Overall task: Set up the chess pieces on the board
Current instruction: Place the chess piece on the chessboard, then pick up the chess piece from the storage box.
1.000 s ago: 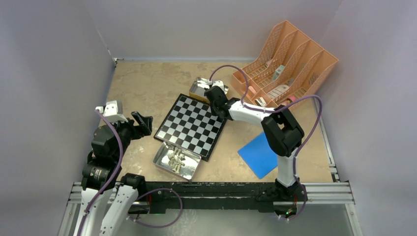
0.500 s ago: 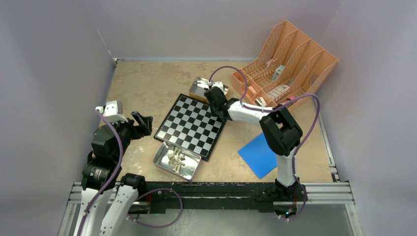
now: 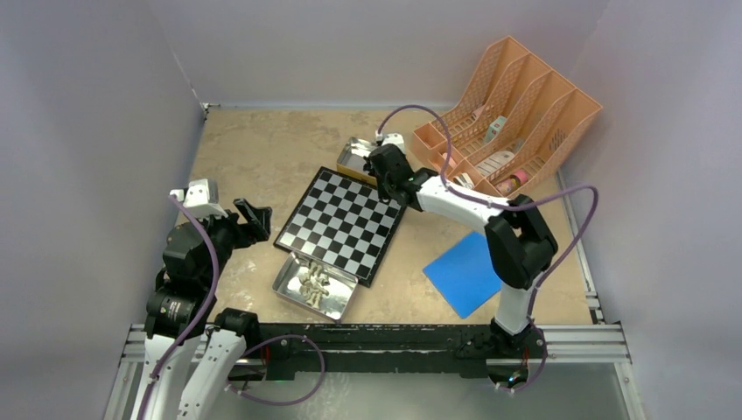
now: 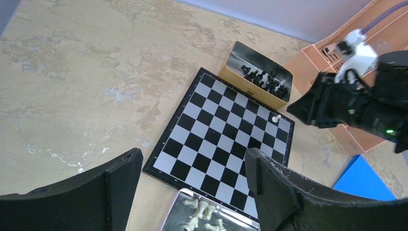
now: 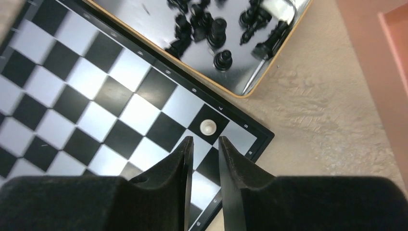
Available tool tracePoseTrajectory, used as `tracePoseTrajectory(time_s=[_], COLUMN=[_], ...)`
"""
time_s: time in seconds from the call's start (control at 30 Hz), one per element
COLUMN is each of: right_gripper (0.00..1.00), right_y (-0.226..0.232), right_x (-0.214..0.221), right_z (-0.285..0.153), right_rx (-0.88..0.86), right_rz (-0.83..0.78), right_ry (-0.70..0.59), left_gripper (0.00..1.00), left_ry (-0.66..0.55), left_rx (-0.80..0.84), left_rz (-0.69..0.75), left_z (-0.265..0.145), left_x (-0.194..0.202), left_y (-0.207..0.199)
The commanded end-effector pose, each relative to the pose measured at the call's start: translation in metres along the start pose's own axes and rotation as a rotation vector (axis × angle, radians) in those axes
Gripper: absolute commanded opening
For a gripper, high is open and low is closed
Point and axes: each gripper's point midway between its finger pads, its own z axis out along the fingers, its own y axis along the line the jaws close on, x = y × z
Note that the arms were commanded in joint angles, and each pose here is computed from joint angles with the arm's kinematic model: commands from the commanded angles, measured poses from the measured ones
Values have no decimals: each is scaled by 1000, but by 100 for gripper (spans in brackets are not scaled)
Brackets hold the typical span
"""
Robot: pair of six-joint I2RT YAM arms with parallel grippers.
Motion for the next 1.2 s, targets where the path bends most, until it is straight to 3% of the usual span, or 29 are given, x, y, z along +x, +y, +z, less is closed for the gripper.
tracePoseTrajectory(time_s=[0.0, 0.27, 0.63, 1.17], right_gripper=[29, 27, 26, 25], right_y=[9, 59, 169, 250], right_x=[-44, -36, 24, 117], right_z=[-44, -106, -182, -180], right_rx=[-99, -370, -715, -897], right_rz=[63, 5, -105, -286], right_ry=[-110, -160, -175, -54], left_gripper=[78, 78, 78, 77], left_ry=[-43, -47, -84, -160], left_rx=[20, 26, 12, -50], left_rz=[-1, -3, -13, -41], left_z=[1, 0, -7, -22], left_x=[-12, -12, -19, -30], left_y=[-5, -6, -3, 9])
